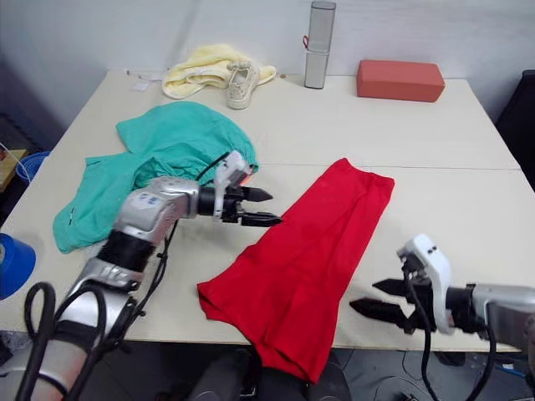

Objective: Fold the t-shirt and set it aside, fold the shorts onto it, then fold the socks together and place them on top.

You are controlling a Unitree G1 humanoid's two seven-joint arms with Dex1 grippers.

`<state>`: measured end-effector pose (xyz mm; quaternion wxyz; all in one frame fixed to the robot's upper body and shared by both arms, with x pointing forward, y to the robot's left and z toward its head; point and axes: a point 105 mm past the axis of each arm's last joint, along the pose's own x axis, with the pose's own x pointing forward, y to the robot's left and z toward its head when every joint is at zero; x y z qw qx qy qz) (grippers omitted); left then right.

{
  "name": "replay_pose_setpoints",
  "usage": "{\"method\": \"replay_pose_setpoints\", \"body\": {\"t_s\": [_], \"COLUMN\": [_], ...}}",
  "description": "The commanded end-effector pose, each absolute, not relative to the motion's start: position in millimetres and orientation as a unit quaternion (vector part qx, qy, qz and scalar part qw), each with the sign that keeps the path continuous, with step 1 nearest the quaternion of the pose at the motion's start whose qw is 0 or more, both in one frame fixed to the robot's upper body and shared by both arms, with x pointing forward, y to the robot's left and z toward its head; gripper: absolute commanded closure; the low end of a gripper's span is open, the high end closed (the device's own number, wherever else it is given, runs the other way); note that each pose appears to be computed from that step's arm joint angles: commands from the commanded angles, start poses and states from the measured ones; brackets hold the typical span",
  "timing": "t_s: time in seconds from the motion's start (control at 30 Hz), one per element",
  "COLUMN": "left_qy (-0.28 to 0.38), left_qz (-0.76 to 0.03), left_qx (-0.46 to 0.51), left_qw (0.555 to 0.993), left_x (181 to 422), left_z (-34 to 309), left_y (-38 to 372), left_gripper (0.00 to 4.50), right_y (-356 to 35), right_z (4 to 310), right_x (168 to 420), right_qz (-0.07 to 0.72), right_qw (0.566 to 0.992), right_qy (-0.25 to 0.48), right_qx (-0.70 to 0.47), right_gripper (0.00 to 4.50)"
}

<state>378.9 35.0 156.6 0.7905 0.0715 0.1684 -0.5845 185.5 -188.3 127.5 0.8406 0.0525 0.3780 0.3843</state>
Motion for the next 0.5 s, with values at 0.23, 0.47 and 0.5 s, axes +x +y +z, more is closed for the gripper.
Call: {"method": "replay_pose_setpoints", "body": {"t_s": [0.23,0.47,0.5], "left_qy": [0.172,0.199,0.203], "left_qz": [-0.563,-0.563,-0.558], "left_qx": [0.079,0.075,0.070], "left_qw": [0.804,0.799,0.802], "left_x": [408.5,409.1,409.6], "left_z": [161.0,146.2,142.9], "left_y": [7.8,3.4,3.4], "left_gripper": [0.02,0.02,0.02], "right_y": [-147.4,-139.1,-137.8], "right_z": [106.6,93.6,92.5], "right_x": [169.4,178.5,177.7], "right_qz": [0.400,0.363,0.364], "right_qw": [0.835,0.850,0.849], "right_qy": [0.372,0.377,0.380], "right_qx": [0.066,0.054,0.052], "right_gripper": [0.00,0.00,0.00]}}
